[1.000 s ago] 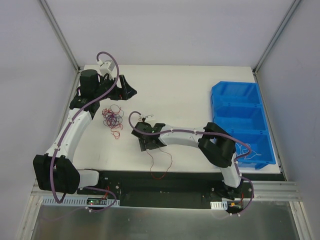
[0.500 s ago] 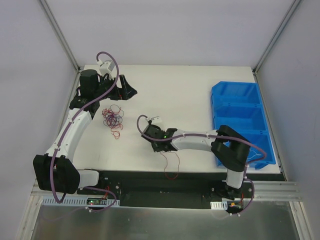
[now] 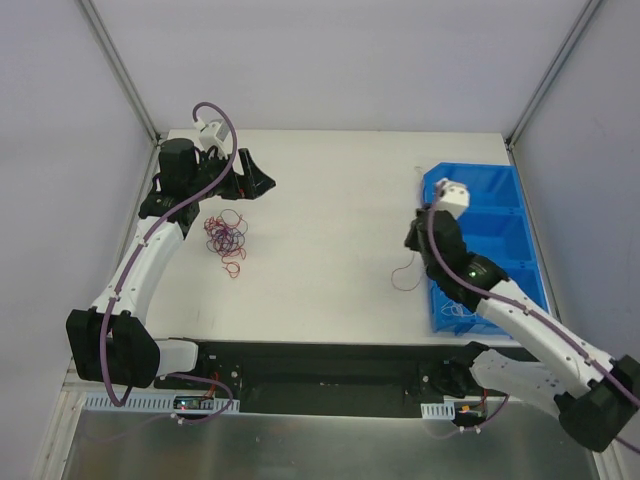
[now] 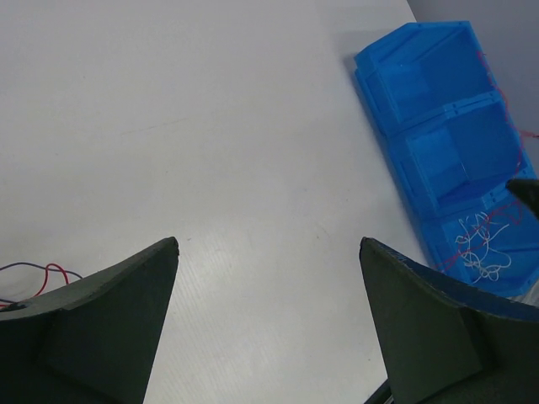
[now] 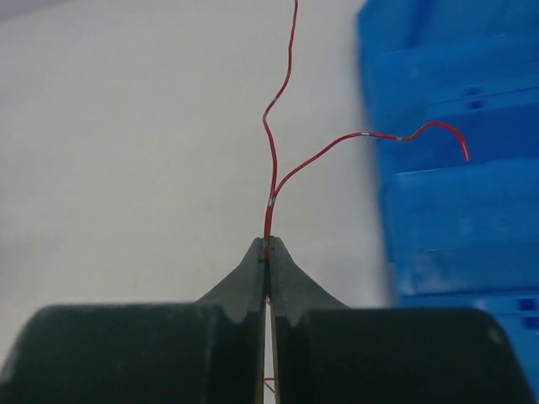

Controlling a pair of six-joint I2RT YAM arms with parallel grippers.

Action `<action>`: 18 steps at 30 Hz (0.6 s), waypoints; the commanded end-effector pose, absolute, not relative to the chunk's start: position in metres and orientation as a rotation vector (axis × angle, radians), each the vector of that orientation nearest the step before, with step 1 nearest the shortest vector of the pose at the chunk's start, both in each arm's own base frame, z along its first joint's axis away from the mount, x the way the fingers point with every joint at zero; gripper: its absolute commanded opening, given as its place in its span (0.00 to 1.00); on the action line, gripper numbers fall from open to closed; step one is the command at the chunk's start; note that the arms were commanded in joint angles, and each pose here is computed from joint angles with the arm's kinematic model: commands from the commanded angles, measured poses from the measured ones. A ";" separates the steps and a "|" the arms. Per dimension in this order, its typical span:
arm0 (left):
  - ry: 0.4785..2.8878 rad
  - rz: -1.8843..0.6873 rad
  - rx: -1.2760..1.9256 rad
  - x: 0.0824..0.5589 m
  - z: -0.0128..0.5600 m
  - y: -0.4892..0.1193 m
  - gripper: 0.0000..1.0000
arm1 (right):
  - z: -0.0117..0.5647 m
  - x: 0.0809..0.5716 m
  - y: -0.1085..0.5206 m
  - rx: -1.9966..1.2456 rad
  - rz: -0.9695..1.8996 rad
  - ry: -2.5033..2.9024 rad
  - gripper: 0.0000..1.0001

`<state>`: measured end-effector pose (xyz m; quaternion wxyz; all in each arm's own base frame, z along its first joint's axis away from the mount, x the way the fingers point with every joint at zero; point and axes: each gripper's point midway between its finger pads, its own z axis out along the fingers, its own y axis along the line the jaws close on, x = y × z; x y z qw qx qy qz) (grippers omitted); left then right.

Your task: Untangle the cables

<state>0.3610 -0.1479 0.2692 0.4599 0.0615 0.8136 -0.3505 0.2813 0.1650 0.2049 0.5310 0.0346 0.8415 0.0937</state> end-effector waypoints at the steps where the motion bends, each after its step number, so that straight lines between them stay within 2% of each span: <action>1: 1.959 -0.894 0.169 0.362 0.278 -0.149 0.88 | 0.226 0.300 0.060 0.453 -0.057 1.845 0.00; 3: 1.961 -0.892 0.166 0.362 0.277 -0.149 0.88 | 0.230 0.303 0.028 0.629 -0.087 1.801 0.00; 8: 1.962 -0.912 0.169 0.362 0.277 -0.152 0.87 | 0.226 0.331 -0.016 0.805 -0.157 1.734 0.00; 12: 1.969 -0.901 0.164 0.363 0.273 -0.150 0.87 | 0.236 0.358 -0.034 0.835 -0.121 1.692 0.00; 18: 1.964 -0.911 0.170 0.362 0.275 -0.152 0.87 | 0.293 0.383 -0.044 0.785 -0.065 1.605 0.00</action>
